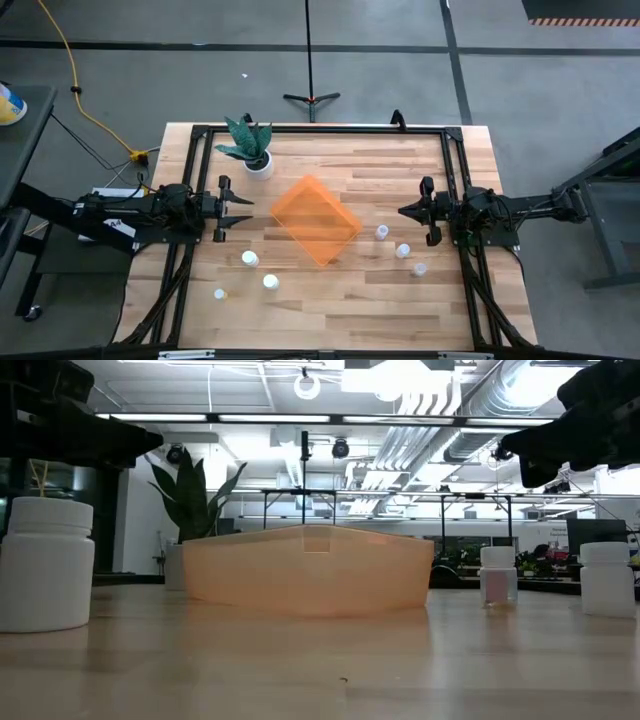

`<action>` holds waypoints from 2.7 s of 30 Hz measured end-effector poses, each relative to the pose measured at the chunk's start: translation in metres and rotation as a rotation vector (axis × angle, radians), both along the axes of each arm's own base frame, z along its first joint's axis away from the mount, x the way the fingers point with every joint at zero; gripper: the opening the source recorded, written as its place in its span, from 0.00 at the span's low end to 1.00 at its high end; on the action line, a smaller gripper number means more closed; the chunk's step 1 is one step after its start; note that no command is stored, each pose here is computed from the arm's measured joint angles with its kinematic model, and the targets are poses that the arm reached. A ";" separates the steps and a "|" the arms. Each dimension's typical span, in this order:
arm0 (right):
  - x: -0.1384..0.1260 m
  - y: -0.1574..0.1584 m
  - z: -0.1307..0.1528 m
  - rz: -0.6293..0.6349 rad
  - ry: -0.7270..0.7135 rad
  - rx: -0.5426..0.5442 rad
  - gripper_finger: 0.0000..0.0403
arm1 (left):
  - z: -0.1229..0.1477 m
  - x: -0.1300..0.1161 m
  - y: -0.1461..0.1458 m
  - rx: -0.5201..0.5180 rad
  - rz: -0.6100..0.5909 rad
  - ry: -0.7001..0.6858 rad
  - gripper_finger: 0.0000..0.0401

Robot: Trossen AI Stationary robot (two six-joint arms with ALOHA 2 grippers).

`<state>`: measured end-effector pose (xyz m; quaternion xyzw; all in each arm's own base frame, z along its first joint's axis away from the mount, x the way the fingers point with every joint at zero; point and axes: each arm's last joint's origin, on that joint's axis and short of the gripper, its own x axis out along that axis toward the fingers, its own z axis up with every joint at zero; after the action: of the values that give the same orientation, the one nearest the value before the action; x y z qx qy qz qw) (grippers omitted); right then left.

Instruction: Pick and place pill bottles into a basket

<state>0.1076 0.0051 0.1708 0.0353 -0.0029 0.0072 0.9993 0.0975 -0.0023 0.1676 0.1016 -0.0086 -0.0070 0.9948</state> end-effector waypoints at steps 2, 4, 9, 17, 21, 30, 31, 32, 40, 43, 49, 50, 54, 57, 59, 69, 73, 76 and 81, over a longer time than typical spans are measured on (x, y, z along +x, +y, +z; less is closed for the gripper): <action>0.000 0.000 0.000 0.000 0.000 0.000 0.02 | 0.000 0.000 0.000 0.000 0.000 0.000 0.52; 0.000 0.000 0.000 0.000 0.000 0.000 0.02 | 0.000 0.000 0.000 0.000 0.000 0.000 0.52; 0.000 0.000 0.000 0.000 0.000 0.000 0.02 | 0.000 0.000 0.000 0.000 0.000 0.000 0.52; 0.000 0.000 0.000 0.000 0.000 0.000 0.02 | 0.000 0.000 0.000 0.000 0.000 0.000 0.52; 0.000 0.000 0.000 0.000 0.000 0.000 0.02 | 0.000 0.000 0.000 0.000 0.000 0.000 0.52; 0.000 -0.001 0.000 -0.022 -0.004 -0.008 0.02 | 0.000 0.000 0.000 0.000 0.000 -0.001 0.52; 0.000 -0.001 0.000 -0.028 -0.004 -0.007 0.02 | 0.000 0.000 0.000 0.000 0.000 -0.001 0.52; 0.000 -0.001 0.000 -0.028 -0.004 -0.006 0.02 | 0.000 0.000 0.000 0.000 0.000 -0.001 0.52; 0.000 0.000 0.003 -0.018 -0.029 -0.022 0.02 | 0.000 0.000 0.000 0.000 0.000 -0.001 0.52; 0.000 0.000 0.005 -0.004 -0.047 0.089 0.02 | 0.000 0.000 0.000 0.000 0.000 -0.001 0.52; -0.001 -0.001 0.009 -0.012 -0.097 0.109 0.02 | 0.000 0.000 0.000 0.003 0.000 0.000 0.52; -0.001 -0.001 0.009 -0.031 -0.098 0.072 0.02 | 0.000 0.000 0.000 0.021 0.002 -0.001 0.52; -0.001 -0.005 0.009 -0.183 -0.098 0.016 0.02 | 0.003 0.000 0.000 0.056 0.010 -0.036 0.52; -0.001 -0.007 0.009 -0.249 -0.089 -0.005 0.04 | 0.004 0.000 0.000 0.060 0.012 -0.042 0.52; -0.001 -0.008 0.008 -0.270 -0.080 -0.032 0.08 | 0.005 0.000 0.000 0.060 0.013 -0.047 0.52; 0.001 -0.008 0.023 -0.299 -0.225 -0.025 0.47 | 0.006 0.000 0.004 0.152 0.137 -0.048 0.52; 0.006 -0.007 0.039 -0.275 -0.223 -0.025 0.53 | 0.005 0.000 0.004 0.152 0.141 -0.044 0.52; 0.017 -0.007 0.054 -0.273 -0.170 -0.042 0.54 | 0.004 0.000 0.004 0.153 0.141 -0.035 0.52; 0.046 -0.003 0.072 -0.210 0.087 -0.096 0.53 | 0.004 0.000 0.004 0.153 0.141 -0.034 0.52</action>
<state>0.1534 0.0018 0.2424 -0.0128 0.0369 -0.0987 0.9943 0.0971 0.0017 0.1718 0.1776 -0.0176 0.0643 0.9818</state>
